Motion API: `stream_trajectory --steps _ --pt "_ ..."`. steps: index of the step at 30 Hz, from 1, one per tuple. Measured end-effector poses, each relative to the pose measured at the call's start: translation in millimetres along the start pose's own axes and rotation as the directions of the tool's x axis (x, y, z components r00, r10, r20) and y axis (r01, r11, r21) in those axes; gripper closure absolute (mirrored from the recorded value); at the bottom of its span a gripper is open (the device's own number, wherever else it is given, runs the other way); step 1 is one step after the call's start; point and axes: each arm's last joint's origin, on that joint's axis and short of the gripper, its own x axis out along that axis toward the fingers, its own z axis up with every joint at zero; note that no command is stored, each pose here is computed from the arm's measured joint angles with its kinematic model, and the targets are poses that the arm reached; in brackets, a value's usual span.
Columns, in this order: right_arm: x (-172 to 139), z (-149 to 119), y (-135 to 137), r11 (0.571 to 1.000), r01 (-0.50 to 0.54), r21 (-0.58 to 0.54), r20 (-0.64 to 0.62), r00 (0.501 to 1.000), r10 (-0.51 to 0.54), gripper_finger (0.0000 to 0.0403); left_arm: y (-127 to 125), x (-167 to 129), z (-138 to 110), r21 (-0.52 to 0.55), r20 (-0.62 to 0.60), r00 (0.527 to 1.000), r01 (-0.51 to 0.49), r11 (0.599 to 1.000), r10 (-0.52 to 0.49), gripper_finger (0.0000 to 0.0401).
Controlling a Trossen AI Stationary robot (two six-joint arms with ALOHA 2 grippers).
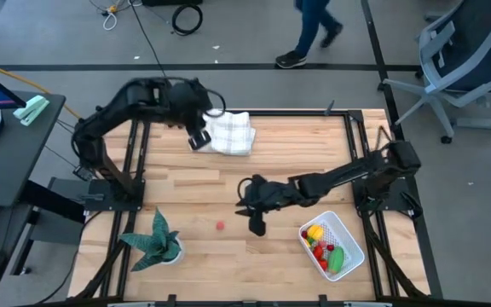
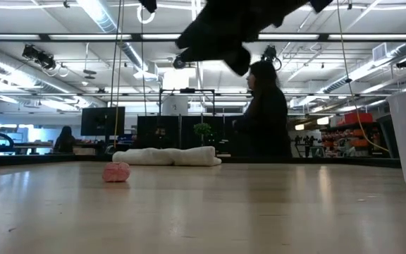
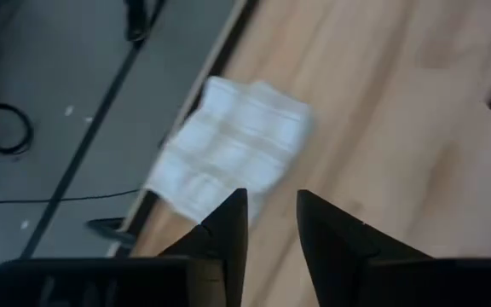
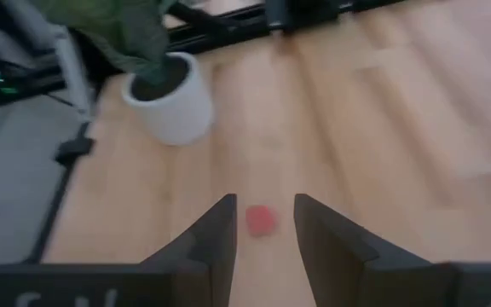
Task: Pick and placing Produce into tupperware
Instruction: Put the peach into the white bin
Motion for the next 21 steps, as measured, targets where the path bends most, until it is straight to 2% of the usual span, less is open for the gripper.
stream_trajectory --steps 3,7,11,18,21 --pt "20 -8 -6 0.998 -0.066 0.021 -0.008 0.998 0.066 0.0275 17 0 -1 -0.038 -0.001 0.999 -0.034 0.999 0.034 0.0278" --pt "40 -23 -14 0.999 -0.048 0.026 -0.056 0.997 0.049 0.0272 34 5 0 -0.062 -0.02 0.997 -0.071 0.995 0.07 0.0256" --pt "56 -33 -16 0.998 -0.049 0.03 -0.072 0.996 0.051 0.0252 46 8 -1 -0.065 -0.033 0.995 -0.096 0.993 0.094 0.0236" --pt "86 -16 -7 0.996 -0.088 -0.013 -0.015 0.996 0.088 0.0185 54 10 -1 -0.095 -0.043 0.993 -0.113 0.989 0.109 0.0225" --pt "101 -10 -3 0.995 -0.077 -0.06 -0.051 0.996 0.075 0.0164 54 10 -1 -0.095 -0.043 0.993 -0.113 0.989 0.109 0.0228"
